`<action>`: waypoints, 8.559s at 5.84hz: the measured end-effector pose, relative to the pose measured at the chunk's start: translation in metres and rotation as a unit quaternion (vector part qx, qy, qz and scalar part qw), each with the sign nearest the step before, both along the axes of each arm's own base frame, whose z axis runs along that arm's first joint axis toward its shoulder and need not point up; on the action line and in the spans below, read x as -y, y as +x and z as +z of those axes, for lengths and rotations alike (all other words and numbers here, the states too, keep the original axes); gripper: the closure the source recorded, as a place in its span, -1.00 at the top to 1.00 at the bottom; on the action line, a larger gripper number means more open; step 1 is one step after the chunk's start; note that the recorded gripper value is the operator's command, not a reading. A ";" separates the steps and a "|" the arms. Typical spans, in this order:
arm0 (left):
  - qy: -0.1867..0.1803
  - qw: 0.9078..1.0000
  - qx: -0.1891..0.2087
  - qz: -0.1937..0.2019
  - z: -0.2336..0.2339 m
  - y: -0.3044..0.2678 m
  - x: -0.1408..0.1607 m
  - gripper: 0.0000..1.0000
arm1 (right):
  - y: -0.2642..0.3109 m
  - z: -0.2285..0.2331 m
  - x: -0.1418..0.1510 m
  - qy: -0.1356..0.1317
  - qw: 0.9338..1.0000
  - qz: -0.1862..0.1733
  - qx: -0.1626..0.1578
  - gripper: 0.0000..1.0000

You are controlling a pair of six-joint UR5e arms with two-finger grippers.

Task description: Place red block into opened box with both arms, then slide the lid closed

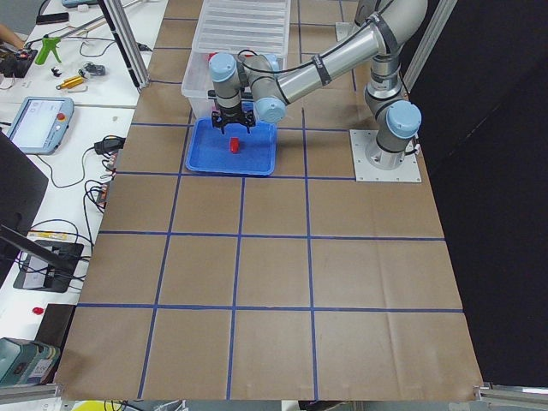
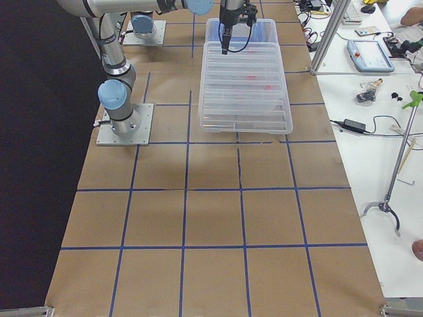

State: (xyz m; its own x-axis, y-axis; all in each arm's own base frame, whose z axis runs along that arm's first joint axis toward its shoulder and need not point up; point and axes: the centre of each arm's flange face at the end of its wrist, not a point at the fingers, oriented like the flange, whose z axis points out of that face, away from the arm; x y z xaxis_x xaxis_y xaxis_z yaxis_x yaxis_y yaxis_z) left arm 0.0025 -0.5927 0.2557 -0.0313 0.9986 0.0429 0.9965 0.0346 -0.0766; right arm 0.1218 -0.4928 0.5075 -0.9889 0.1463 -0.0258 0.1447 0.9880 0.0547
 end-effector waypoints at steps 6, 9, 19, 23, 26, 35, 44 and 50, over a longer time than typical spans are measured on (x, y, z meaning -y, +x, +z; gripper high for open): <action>0.029 0.999 -0.010 -0.011 -0.070 -0.012 0.013 -0.90 | -0.003 0.004 0.001 -0.010 1.000 -0.007 -0.013 1.00; 0.012 1.000 -0.011 -0.014 -0.049 -0.016 0.015 -0.93 | -0.003 0.002 0.002 -0.008 1.000 -0.002 -0.013 1.00; 0.012 1.000 -0.012 0.017 0.120 -0.223 -0.042 -0.91 | -0.004 -0.002 0.001 -0.003 1.000 -0.002 -0.013 1.00; 0.019 1.000 -0.009 0.008 -0.002 -0.242 -0.019 -0.88 | -0.004 -0.002 0.000 -0.002 1.000 -0.004 -0.013 1.00; 0.022 1.000 -0.006 0.007 -0.056 -0.243 -0.007 0.95 | -0.013 -0.001 0.002 -0.004 1.000 -0.004 -0.016 1.00; -0.008 0.903 0.008 0.429 0.189 -0.220 -0.074 0.96 | -0.292 -0.045 0.026 0.017 0.998 0.051 -0.035 1.00; -0.022 0.708 0.021 0.705 0.233 -0.149 -0.083 0.97 | -0.353 -0.167 0.032 0.053 0.999 -0.007 -0.008 1.00; -0.021 0.714 0.022 0.699 0.232 -0.146 -0.084 0.97 | -0.280 -0.169 0.055 0.047 0.998 0.037 0.019 1.00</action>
State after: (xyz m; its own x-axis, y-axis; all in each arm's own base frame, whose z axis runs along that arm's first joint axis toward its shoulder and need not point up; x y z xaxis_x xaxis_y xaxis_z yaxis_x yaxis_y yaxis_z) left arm -0.1438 -0.5083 0.4881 -0.9998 -0.0107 -0.0179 -0.0093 0.9970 -0.0763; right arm -0.1584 -0.5477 0.3386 -0.9957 0.0766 -0.0528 0.0678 0.9860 0.1523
